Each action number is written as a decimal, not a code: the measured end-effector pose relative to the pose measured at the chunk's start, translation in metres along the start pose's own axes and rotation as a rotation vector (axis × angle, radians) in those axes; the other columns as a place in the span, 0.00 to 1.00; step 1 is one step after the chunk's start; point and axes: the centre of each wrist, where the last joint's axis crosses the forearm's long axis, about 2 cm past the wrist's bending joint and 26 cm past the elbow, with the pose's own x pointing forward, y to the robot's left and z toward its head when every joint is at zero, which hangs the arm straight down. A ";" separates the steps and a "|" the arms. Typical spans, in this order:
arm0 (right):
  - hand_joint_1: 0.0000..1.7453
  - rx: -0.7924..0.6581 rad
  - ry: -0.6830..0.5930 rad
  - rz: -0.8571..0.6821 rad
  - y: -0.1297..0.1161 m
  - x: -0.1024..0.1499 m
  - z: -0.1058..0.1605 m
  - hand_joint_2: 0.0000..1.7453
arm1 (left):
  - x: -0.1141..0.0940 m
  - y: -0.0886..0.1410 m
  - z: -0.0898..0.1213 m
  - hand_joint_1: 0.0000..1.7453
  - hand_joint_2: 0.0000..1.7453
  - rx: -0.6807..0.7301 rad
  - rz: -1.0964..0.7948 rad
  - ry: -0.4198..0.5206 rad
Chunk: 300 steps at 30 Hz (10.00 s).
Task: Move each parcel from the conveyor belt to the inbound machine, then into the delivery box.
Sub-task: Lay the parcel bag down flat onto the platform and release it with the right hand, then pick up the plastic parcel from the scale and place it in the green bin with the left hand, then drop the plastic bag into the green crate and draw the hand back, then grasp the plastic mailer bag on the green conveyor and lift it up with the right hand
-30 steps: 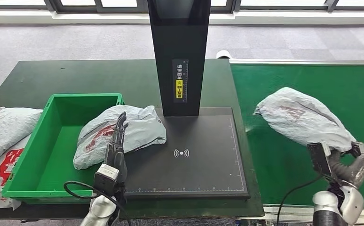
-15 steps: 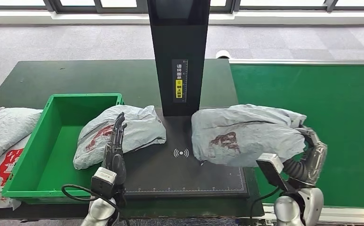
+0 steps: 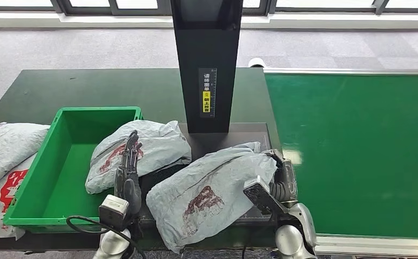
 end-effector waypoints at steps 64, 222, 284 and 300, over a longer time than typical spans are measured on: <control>0.00 -0.344 0.024 0.162 -0.056 0.030 0.060 1.00 | -0.005 -0.029 0.027 0.00 1.00 -0.725 -0.352 0.014; 0.00 -0.134 0.998 0.857 -0.151 -0.160 0.041 1.00 | 0.056 0.094 -0.010 0.00 0.00 0.494 -0.652 -0.295; 1.00 0.021 1.080 0.729 -0.197 -0.198 0.060 1.00 | 0.037 0.085 -0.018 0.00 0.00 0.447 -0.618 -0.262; 1.00 -0.555 0.350 0.518 -0.163 -0.137 0.025 1.00 | 0.048 0.088 -0.011 0.00 0.00 0.457 -0.648 -0.280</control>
